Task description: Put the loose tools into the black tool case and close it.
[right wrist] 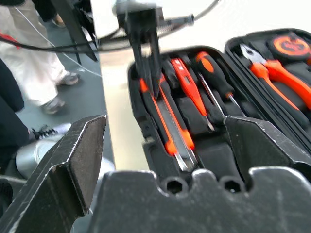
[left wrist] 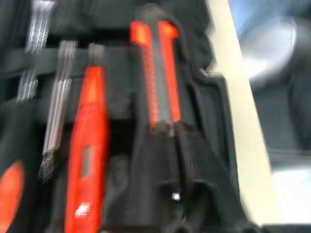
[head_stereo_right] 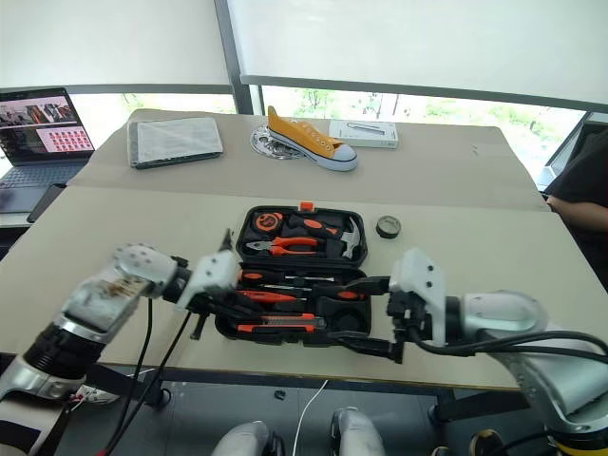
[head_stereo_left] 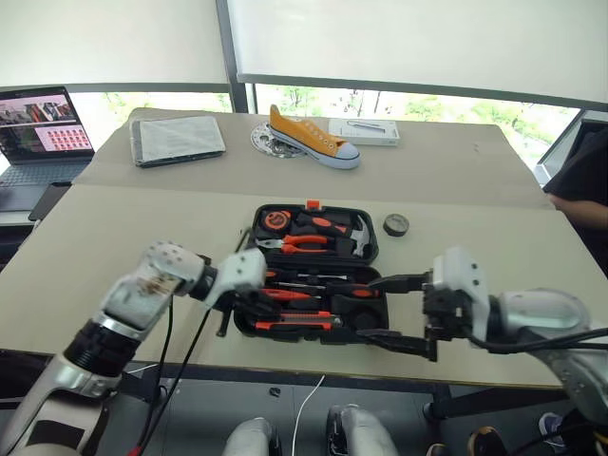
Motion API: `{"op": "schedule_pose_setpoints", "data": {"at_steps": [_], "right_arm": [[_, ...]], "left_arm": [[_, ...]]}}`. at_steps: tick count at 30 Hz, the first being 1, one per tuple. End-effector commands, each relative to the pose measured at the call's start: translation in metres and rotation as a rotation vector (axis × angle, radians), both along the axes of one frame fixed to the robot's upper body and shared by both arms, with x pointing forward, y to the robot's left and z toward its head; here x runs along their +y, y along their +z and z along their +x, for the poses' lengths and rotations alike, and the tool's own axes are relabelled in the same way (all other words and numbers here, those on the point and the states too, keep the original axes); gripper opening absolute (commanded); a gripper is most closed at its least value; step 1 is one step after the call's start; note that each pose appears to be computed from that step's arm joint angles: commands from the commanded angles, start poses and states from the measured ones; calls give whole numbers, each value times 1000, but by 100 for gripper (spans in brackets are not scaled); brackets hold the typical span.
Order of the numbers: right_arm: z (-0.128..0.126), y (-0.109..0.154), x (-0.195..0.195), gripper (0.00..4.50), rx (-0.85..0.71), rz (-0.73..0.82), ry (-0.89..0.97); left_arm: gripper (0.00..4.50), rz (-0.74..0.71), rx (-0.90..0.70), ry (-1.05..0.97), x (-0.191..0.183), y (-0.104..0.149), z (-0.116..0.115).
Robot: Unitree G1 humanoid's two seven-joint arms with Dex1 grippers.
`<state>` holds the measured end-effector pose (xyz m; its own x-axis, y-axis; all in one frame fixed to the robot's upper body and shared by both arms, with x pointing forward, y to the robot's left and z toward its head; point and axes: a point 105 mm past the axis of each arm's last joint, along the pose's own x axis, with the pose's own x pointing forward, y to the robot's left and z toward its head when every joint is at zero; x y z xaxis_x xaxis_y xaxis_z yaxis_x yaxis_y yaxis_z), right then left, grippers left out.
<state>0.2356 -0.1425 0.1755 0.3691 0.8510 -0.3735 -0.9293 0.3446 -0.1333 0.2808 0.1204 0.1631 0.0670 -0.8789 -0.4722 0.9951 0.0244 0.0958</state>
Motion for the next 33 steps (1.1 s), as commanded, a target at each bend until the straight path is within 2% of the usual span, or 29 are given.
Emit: {"op": "schedule_pose_setpoints", "data": {"at_steps": [1,4,7,12,17,25,30,33], "right_arm": [[19,8,-28,450,-25,-62,-62],[53,8,-49,450,-65,-139,-120],[89,9,-55,450,-101,-192,-138],[152,-2,-46,450,-161,-299,-168],[185,-24,-46,450,-196,-433,-200],[205,-26,-43,450,-233,-461,-279],[207,-13,-40,450,-245,-425,-276],[210,-18,-42,450,-228,-448,-308]], "left_arm": [[223,-157,-22,68,10,41,-1],[334,-245,-32,135,18,55,2],[442,-271,-44,166,20,59,2],[449,-275,-27,142,18,57,-9],[449,-229,-55,166,22,49,-12],[449,-204,-66,203,28,43,-19],[449,-201,-74,219,29,43,-20],[449,-193,-77,224,31,41,-20]]}}
